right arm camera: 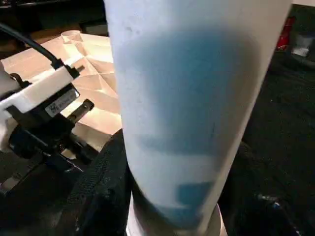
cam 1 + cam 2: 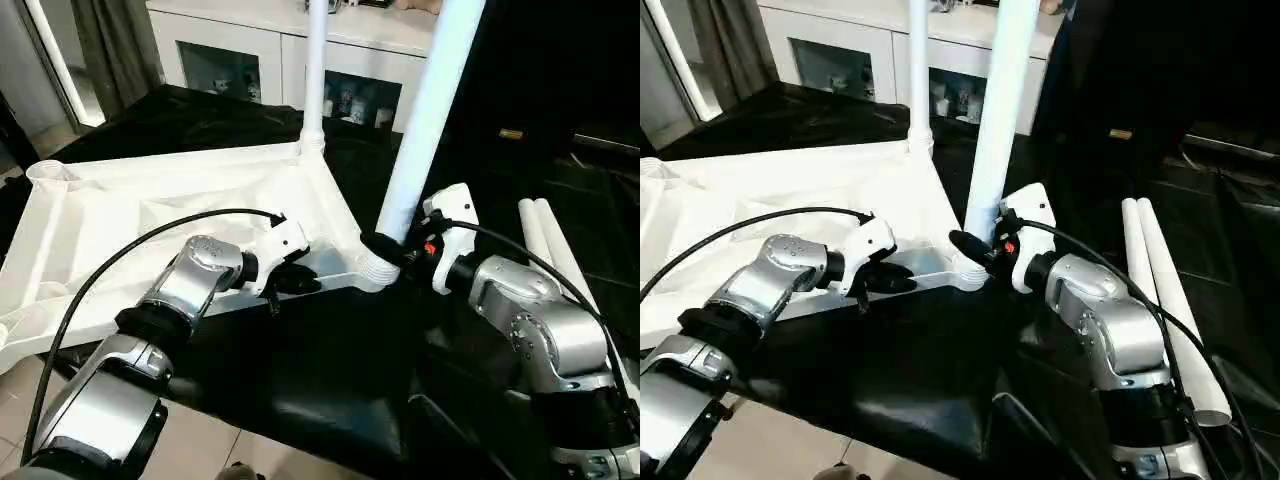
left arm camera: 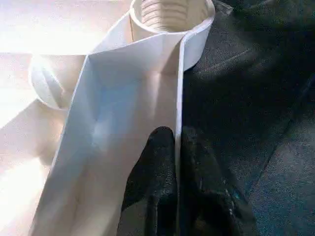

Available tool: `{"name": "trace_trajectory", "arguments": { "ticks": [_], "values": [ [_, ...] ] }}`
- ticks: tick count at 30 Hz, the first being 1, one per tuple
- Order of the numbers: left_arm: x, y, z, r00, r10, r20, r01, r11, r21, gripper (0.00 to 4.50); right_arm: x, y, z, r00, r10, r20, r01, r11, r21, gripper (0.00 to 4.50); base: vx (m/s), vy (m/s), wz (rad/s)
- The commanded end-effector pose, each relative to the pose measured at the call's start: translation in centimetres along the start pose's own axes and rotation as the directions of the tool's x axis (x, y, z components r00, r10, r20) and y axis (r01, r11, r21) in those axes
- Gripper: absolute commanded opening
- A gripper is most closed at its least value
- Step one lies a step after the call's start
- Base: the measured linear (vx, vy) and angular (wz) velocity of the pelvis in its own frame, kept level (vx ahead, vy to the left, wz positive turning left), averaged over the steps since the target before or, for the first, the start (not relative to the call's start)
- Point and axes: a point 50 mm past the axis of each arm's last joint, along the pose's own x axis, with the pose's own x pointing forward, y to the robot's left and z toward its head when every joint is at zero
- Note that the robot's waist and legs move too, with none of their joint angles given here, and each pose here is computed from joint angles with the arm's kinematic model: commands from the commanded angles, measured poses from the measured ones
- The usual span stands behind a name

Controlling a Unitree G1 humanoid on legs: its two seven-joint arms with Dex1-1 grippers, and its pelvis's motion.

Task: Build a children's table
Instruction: Rotate table base, then insert table leg to table base

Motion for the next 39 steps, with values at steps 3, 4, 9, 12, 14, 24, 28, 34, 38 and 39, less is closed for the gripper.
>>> {"name": "trace_trajectory", "arguments": {
  "ticks": [3,4,9,12,14,24,28,34,38,39],
  "values": [
    [-0.3,0.2,-0.2,0.999,-0.019,-0.049,0.020,1.000,0.001,0.04,-0.3,-0.2,0.4,1.000,-0.006,0.016,0.006,1.000,-0.006,1.91,0.000,0.000,0.00],
    [-0.4,0.2,-0.4,0.998,-0.024,-0.061,0.023,1.000,-0.005,0.02,-0.3,-0.2,0.5,1.000,-0.007,0.017,0.007,1.000,-0.006,1.90,0.000,0.000,0.00],
    [-0.8,0.3,-1.0,0.997,-0.025,-0.077,0.024,1.000,-0.015,0.00,-0.1,-0.3,0.6,1.000,-0.006,0.024,0.006,1.000,-0.007,1.90,0.000,0.000,0.00],
    [-2.8,0.3,-1.7,0.997,0.000,-0.073,-0.002,1.000,-0.024,0.00,0.7,-0.2,0.5,0.998,0.042,0.040,-0.040,0.999,-0.034,1.90,0.000,0.000,0.00],
    [-3.2,0.3,-1.9,0.997,0.003,-0.077,-0.005,1.000,-0.024,0.00,0.9,-0.1,0.6,0.996,0.062,0.067,-0.059,0.997,-0.044,1.90,0.000,0.000,0.00],
    [-5.7,-2.6,-2.3,0.998,-0.055,-0.041,0.056,0.998,0.004,0.00,1.5,0.9,-1.5,0.934,0.356,0.014,-0.356,0.932,0.061,1.90,0.000,0.000,0.00],
    [-5.9,-3.1,-1.9,0.997,-0.076,-0.017,0.076,0.996,0.042,0.00,1.6,1.0,-2.0,0.914,0.404,-0.035,-0.402,0.914,0.057,1.90,0.000,0.000,0.00],
    [-6.5,-3.9,-1.0,0.994,-0.109,0.002,0.108,0.986,0.123,0.00,1.6,0.8,-2.1,0.894,0.440,-0.088,-0.439,0.898,0.032,1.90,0.000,0.000,0.00],
    [-6.8,-4.5,-0.7,0.986,-0.167,0.018,0.163,0.975,0.148,0.00,1.7,0.6,-1.7,0.891,0.447,-0.085,-0.447,0.894,0.015,1.90,0.000,0.000,0.00],
    [-6.9,-4.6,-0.7,0.985,-0.170,0.018,0.166,0.975,0.146,0.00,1.8,0.6,-1.7,0.890,0.449,-0.084,-0.449,0.893,0.015,1.90,0.000,0.000,0.00]
  ]
}}
